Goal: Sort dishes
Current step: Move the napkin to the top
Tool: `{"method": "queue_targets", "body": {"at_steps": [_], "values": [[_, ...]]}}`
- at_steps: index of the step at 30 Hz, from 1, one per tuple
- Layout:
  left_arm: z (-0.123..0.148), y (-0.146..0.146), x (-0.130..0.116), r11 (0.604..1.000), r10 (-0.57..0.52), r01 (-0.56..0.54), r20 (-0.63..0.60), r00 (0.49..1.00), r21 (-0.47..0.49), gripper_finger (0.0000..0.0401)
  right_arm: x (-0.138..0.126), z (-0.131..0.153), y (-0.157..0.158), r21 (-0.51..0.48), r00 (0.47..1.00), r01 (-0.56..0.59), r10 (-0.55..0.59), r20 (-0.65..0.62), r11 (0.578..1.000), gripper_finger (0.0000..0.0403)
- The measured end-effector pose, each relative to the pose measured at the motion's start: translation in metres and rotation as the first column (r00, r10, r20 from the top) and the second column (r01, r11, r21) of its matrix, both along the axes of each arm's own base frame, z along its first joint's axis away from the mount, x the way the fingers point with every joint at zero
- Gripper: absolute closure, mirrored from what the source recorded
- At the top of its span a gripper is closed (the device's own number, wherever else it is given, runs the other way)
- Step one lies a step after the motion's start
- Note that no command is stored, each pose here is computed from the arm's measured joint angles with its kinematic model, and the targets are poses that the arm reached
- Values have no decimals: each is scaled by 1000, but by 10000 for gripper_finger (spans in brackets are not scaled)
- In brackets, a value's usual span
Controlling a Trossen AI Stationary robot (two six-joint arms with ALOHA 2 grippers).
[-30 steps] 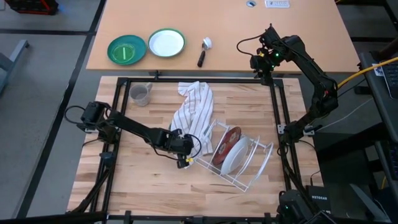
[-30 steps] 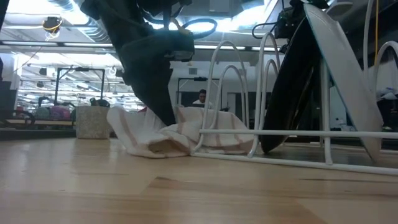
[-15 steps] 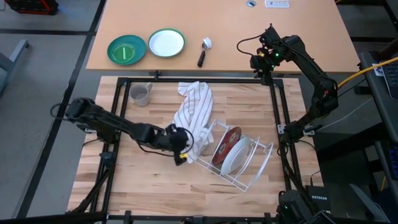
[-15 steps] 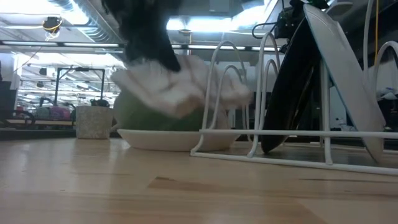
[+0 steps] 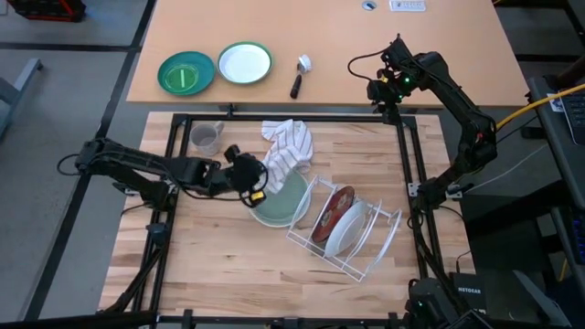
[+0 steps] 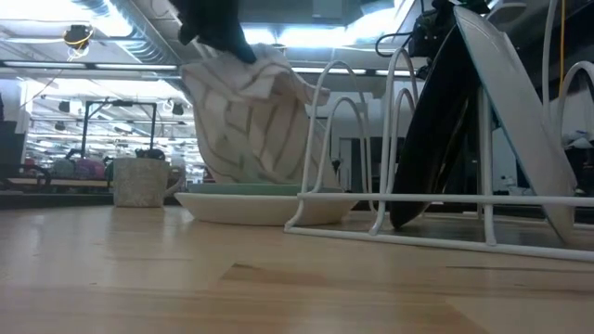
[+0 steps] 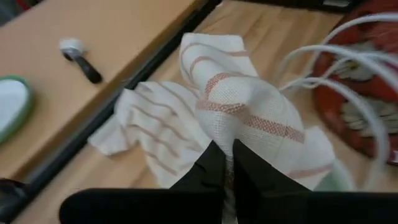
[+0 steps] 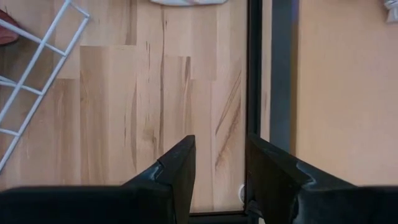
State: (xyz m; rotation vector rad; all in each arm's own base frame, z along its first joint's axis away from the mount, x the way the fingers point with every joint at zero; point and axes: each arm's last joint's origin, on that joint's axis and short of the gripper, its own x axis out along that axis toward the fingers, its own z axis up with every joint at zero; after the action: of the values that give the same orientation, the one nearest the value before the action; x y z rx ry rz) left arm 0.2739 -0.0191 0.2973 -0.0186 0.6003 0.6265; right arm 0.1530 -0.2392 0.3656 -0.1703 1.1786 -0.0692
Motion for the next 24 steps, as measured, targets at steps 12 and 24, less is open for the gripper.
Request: {"method": "queue_targets", "body": {"at_steps": [12,24], "values": [[15,101,-1,911,331,-331,42,943,245,399,1,1,-2,-17,1000,1,0,11,1000,258],[13,175,-14,955,265,-277,108,958,111,397,1,1,-2,-18,1000,0,0,11,1000,258]]}}
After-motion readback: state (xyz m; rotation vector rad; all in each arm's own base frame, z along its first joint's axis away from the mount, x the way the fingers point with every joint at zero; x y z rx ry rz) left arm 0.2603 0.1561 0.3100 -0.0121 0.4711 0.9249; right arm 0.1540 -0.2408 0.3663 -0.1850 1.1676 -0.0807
